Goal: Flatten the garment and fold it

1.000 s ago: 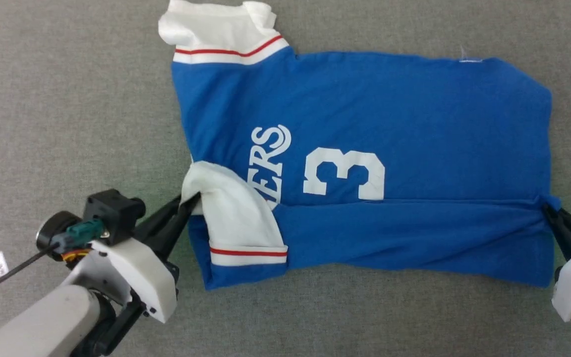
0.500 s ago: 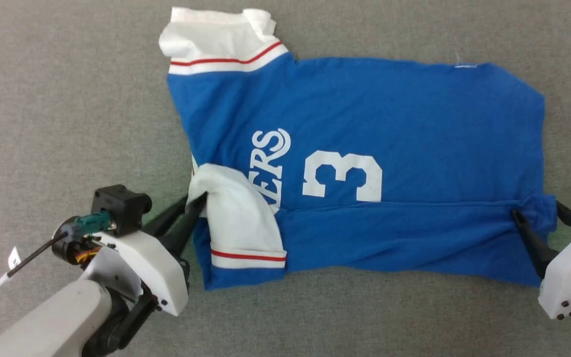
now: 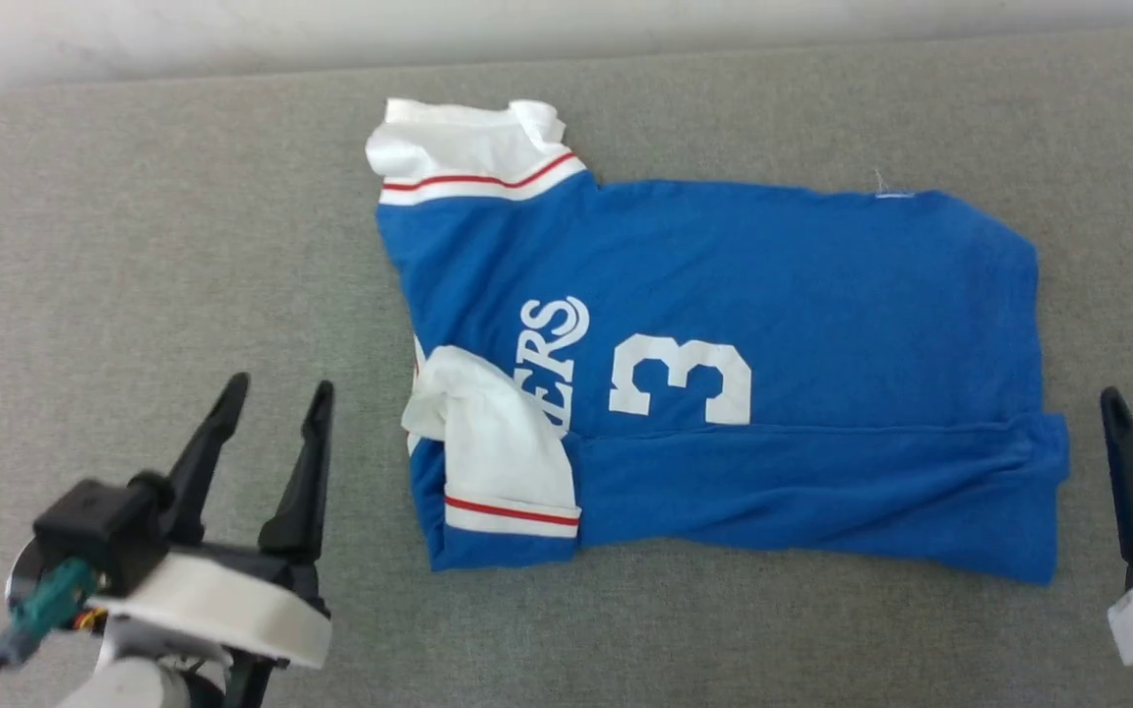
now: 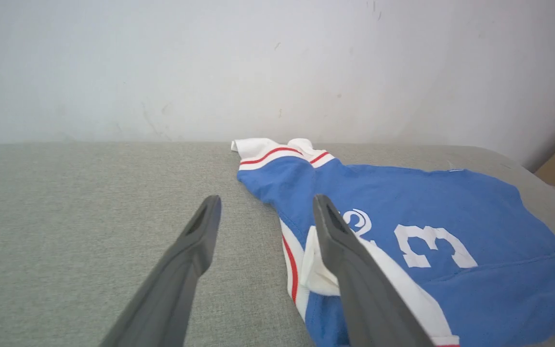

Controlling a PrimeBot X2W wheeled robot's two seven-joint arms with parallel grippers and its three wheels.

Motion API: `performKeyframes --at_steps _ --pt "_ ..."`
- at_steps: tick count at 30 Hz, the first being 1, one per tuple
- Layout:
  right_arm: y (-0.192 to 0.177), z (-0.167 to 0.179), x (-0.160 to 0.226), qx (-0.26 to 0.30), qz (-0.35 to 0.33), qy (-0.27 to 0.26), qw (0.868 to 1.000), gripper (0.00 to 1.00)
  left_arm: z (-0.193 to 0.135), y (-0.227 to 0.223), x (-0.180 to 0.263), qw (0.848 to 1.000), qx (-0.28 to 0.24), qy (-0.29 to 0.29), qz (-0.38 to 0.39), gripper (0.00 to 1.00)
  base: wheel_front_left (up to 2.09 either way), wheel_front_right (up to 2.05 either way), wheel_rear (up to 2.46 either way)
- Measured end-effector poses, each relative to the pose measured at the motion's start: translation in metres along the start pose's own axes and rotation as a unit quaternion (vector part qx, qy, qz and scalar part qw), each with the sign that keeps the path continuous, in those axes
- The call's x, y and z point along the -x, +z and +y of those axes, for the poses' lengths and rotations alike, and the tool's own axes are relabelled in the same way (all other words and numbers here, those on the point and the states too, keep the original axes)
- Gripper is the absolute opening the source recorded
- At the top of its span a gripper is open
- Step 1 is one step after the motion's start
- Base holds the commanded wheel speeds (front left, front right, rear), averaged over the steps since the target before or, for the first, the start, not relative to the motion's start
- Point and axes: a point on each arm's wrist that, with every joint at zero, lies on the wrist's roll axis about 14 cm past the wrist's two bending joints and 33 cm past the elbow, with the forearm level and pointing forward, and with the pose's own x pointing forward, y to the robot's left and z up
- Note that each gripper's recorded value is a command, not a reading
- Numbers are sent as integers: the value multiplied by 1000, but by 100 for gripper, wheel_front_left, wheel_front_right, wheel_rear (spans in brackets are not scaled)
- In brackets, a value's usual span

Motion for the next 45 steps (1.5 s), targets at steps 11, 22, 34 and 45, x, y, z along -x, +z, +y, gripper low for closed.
performKeyframes --at_steps 11,22,34,45 --pt "17 14 35 12 -112 -35 993 100 9 3 51 994 -12 98 -42 100 0 0 0" --pt "6 11 33 -10 -108 -36 993 100 -7 -2 53 998 -27 50 10 100 0 0 0" --pt "-17 18 16 -21 -72 -28 997 100 -54 -52 22 979 -27 -54 196 100 0 0 0" --pt "-29 16 4 -20 -53 -32 998 100 -42 -118 21 944 -9 -19 330 100 0 0 0"
